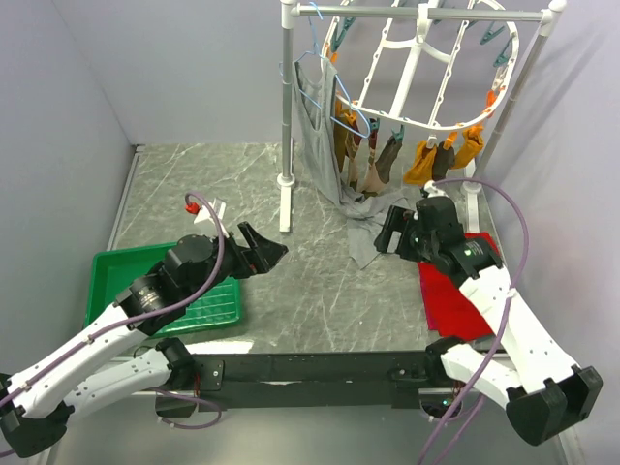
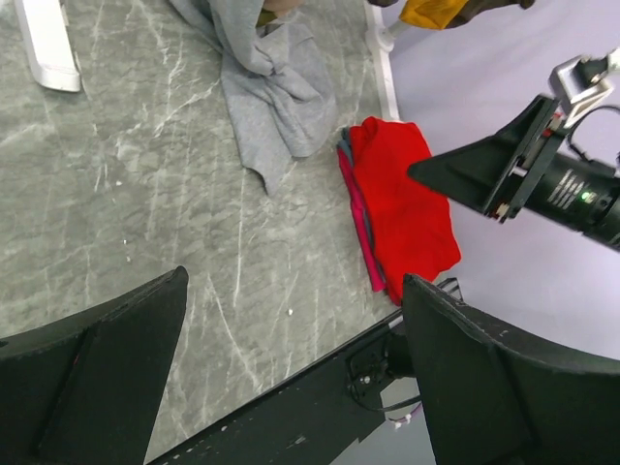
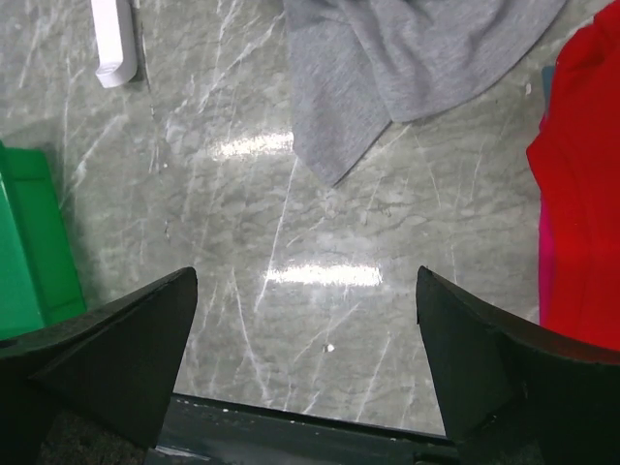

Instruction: Remove the socks clipped to the hanger

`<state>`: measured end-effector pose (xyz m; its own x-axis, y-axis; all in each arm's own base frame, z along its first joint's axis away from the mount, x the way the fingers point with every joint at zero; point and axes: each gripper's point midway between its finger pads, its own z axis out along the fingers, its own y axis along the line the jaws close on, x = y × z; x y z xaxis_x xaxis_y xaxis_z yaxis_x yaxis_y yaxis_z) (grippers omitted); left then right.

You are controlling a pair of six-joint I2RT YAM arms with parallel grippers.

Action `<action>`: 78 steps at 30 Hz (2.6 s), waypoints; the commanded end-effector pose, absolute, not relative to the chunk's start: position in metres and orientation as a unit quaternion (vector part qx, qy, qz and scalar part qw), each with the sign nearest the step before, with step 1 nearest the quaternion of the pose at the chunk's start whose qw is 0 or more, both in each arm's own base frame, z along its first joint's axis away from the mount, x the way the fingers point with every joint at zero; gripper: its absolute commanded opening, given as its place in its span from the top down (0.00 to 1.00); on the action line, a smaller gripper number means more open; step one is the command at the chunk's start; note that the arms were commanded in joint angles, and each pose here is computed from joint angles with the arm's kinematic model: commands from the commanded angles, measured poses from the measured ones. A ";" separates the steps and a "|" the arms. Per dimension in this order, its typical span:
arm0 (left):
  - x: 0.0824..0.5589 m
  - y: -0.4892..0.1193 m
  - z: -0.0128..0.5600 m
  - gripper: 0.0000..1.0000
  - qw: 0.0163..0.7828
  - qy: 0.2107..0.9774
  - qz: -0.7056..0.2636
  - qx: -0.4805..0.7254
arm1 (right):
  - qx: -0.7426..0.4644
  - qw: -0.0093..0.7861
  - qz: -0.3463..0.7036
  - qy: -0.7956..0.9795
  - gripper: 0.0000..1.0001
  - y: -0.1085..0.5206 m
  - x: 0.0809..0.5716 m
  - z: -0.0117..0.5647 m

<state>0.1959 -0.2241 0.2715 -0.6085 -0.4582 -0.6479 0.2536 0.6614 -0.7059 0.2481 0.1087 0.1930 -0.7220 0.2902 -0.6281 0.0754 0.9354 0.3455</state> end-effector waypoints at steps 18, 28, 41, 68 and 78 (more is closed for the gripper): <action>0.191 -0.235 0.291 0.04 0.438 0.782 -0.442 -0.042 | 0.112 0.442 0.139 0.879 0.00 0.085 0.276 0.225; 0.180 -0.256 0.304 0.01 0.409 0.769 -0.492 -0.011 | 0.131 0.524 0.155 0.827 0.02 0.051 0.398 0.297; 0.175 -0.260 0.300 0.13 0.398 0.770 -0.499 0.002 | 0.068 0.603 0.198 0.770 0.24 0.075 0.404 0.308; 0.167 -0.259 0.311 0.26 0.390 0.765 -0.511 0.010 | 0.012 0.622 0.154 0.767 0.49 0.116 0.449 0.270; 0.176 -0.278 0.325 0.04 0.391 0.757 -0.523 0.030 | 0.017 0.593 0.165 0.788 1.00 0.130 0.396 0.298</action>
